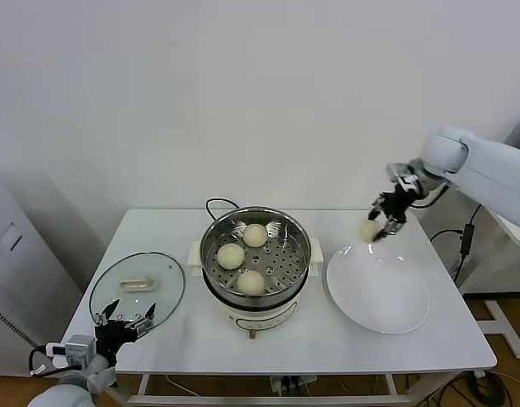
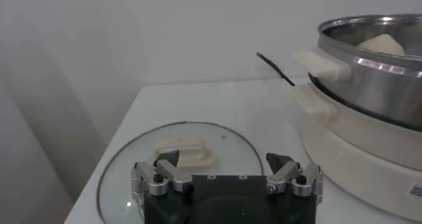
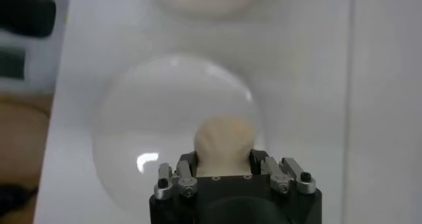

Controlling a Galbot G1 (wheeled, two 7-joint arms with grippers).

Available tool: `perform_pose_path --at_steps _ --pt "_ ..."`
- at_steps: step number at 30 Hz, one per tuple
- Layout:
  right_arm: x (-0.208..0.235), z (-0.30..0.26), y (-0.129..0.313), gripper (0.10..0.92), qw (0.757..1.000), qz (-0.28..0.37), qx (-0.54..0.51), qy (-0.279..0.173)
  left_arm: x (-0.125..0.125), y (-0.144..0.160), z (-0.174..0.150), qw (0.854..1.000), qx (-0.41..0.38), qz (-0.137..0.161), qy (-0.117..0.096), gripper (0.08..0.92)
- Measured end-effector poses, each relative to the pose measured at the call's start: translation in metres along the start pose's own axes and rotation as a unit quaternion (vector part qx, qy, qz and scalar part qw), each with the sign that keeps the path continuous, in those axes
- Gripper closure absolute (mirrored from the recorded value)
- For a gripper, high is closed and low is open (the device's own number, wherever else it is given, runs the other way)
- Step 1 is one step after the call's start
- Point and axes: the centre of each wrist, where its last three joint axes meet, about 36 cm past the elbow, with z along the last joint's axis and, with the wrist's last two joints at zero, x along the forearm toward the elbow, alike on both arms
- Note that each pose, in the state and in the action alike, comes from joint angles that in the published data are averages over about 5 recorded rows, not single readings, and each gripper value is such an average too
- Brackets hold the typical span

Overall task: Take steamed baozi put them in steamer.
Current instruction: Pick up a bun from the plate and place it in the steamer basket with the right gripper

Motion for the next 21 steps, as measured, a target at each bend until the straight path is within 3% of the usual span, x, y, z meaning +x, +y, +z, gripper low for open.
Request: perform_pose_path --at_steps 8,21 --pt "0.0 -0.073 -0.008 0.522 0.999 -0.009 -0.027 -0.037 0.001 -0.001 0.001 1.0 -0.001 0.001 0.0 0.177" --pt "-0.047 -0.153 -0.008 0.522 0.998 -0.016 -0.046 -0.027 0.0 0.0 0.001 1.0 0.0 0.002 -0.001 0.177"
